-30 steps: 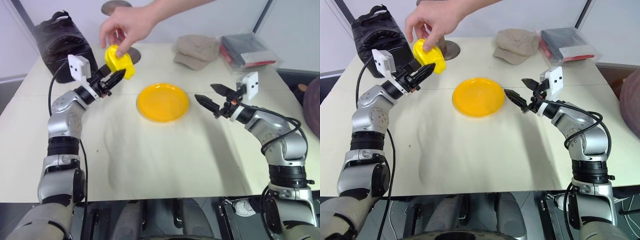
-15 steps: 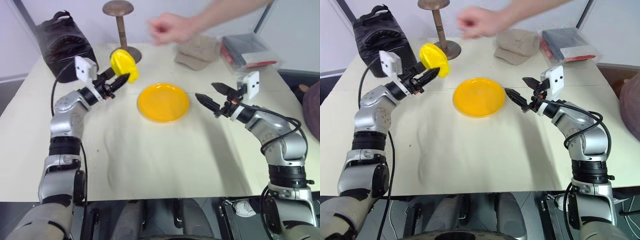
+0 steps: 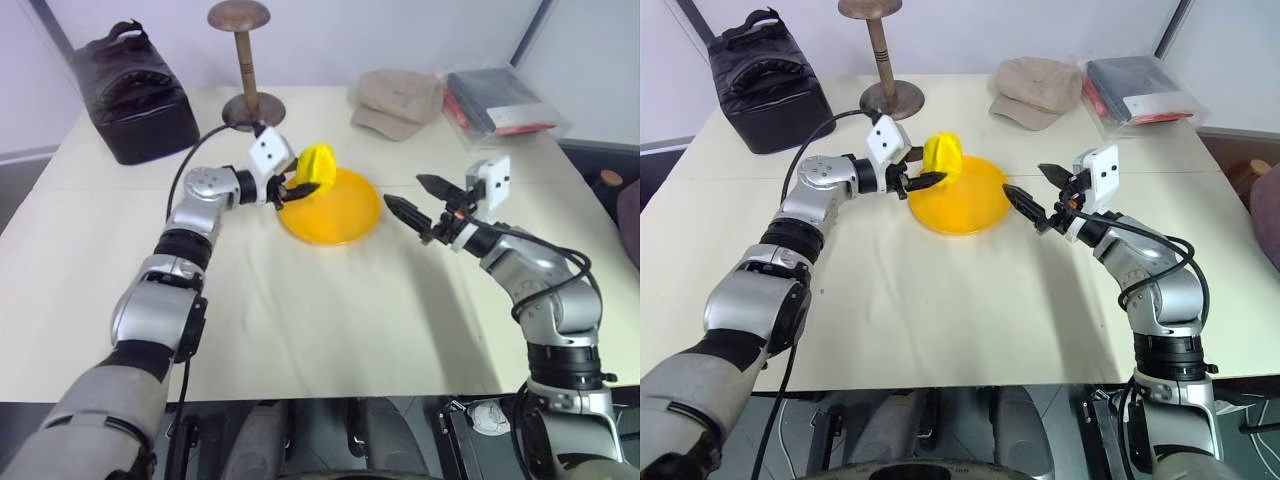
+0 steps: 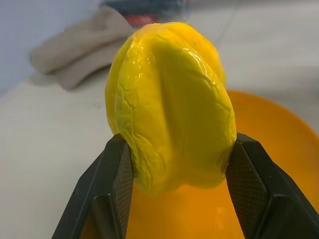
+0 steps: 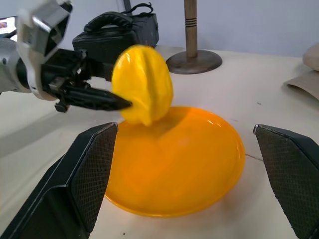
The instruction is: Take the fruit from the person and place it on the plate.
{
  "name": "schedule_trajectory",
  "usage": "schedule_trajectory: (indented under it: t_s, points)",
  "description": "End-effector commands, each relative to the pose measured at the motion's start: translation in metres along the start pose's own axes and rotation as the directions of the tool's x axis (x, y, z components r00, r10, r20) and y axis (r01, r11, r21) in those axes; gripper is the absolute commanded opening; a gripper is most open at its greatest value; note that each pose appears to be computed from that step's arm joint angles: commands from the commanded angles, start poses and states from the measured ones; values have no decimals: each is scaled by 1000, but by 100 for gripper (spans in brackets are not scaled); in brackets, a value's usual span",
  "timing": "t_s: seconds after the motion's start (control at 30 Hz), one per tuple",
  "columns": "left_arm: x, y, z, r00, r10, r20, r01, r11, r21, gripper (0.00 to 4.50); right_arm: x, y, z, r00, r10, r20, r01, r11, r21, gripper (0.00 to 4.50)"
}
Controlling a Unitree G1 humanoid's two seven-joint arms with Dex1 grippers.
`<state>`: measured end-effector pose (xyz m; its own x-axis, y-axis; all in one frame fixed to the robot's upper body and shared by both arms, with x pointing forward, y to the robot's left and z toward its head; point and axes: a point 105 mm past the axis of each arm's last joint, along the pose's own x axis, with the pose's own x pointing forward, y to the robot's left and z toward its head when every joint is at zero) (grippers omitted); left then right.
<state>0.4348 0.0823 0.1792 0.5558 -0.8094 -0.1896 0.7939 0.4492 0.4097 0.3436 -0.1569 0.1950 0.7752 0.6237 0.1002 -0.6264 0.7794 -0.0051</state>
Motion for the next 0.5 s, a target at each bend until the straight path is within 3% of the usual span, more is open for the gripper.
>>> schedule_trajectory:
  t_s: [0.03, 0.07, 0.17, 0.37, 0.5]
  points:
    - [4, 1, 10, 1000, -23, -3, 23, 998, 62, 208, -4, 2, 17, 997, -15, 72, 18, 999, -38, 450]
    - [6, 0, 9, 1000, -17, -13, 18, 997, 72, 311, -5, 2, 17, 997, -21, 74, 24, 999, -38, 450]
    - [9, -1, 8, 1000, -14, -16, 15, 998, 69, 445, -5, 2, 17, 996, -34, 77, 37, 999, -37, 450]
    - [6, 8, 11, 999, 50, -4, -49, 994, 97, 445, -5, 0, 17, 996, -43, 80, 47, 998, -38, 450]
    - [-13, 32, 23, 986, 152, 69, -156, 986, 62, 445, -4, -3, 17, 996, -51, 80, 54, 998, -39, 450]
